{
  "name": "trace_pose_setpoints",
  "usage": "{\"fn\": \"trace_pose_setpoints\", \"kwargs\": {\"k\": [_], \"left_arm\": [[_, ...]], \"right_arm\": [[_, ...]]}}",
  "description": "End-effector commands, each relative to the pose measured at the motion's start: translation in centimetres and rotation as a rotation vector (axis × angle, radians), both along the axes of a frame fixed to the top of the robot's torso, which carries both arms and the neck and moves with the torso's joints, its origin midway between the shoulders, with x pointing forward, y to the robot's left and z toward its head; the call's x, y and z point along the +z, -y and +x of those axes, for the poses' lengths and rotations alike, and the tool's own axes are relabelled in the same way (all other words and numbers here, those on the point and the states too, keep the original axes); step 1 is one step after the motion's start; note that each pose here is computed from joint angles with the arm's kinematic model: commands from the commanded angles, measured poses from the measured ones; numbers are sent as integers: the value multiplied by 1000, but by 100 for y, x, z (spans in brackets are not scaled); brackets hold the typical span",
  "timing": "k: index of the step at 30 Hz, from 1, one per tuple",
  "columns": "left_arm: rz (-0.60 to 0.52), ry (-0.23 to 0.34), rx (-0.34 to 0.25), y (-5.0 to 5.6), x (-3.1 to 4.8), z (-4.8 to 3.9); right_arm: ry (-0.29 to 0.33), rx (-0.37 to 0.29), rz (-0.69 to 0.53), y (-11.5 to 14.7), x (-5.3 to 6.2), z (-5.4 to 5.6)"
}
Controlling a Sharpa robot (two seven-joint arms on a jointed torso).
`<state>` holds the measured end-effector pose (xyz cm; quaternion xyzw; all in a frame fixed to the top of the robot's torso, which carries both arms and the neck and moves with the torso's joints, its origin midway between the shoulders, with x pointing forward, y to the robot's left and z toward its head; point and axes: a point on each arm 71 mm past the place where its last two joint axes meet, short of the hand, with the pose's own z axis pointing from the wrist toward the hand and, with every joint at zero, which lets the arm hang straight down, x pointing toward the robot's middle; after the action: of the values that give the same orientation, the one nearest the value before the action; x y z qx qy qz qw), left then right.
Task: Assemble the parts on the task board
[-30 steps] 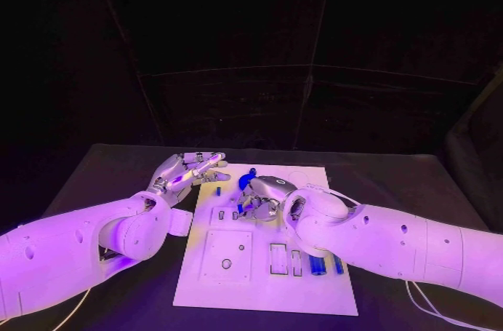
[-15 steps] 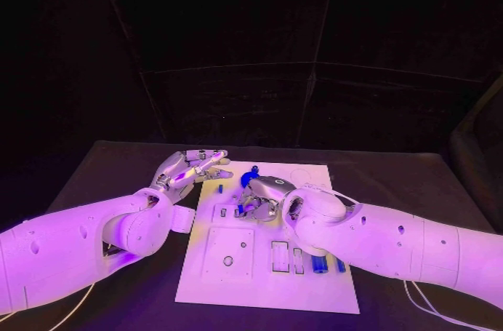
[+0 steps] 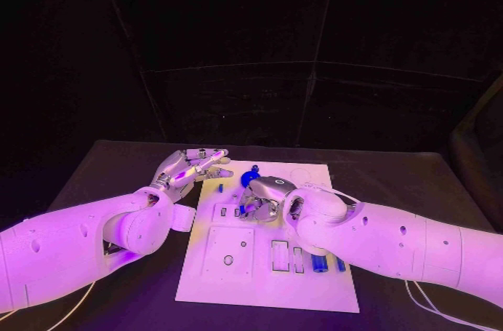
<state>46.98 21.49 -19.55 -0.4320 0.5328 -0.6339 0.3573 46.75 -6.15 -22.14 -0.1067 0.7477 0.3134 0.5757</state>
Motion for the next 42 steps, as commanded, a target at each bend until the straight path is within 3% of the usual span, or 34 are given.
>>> {"fn": "trace_pose_setpoints", "kwargs": {"k": [1,11,24,42], "left_arm": [[-11,4,-12,12,15,1],[-10,4,-12,8,14,3],[-10,2,-12,5,12,5],[-9,1,-11,-1,11,6]], "right_arm": [[-16,4,-55,17,-54,-17],[-17,-1,-68,22,-55,-29],[14,-61,-57,45,-30,-8],[20,-62,-48,32,-18,-14]]}}
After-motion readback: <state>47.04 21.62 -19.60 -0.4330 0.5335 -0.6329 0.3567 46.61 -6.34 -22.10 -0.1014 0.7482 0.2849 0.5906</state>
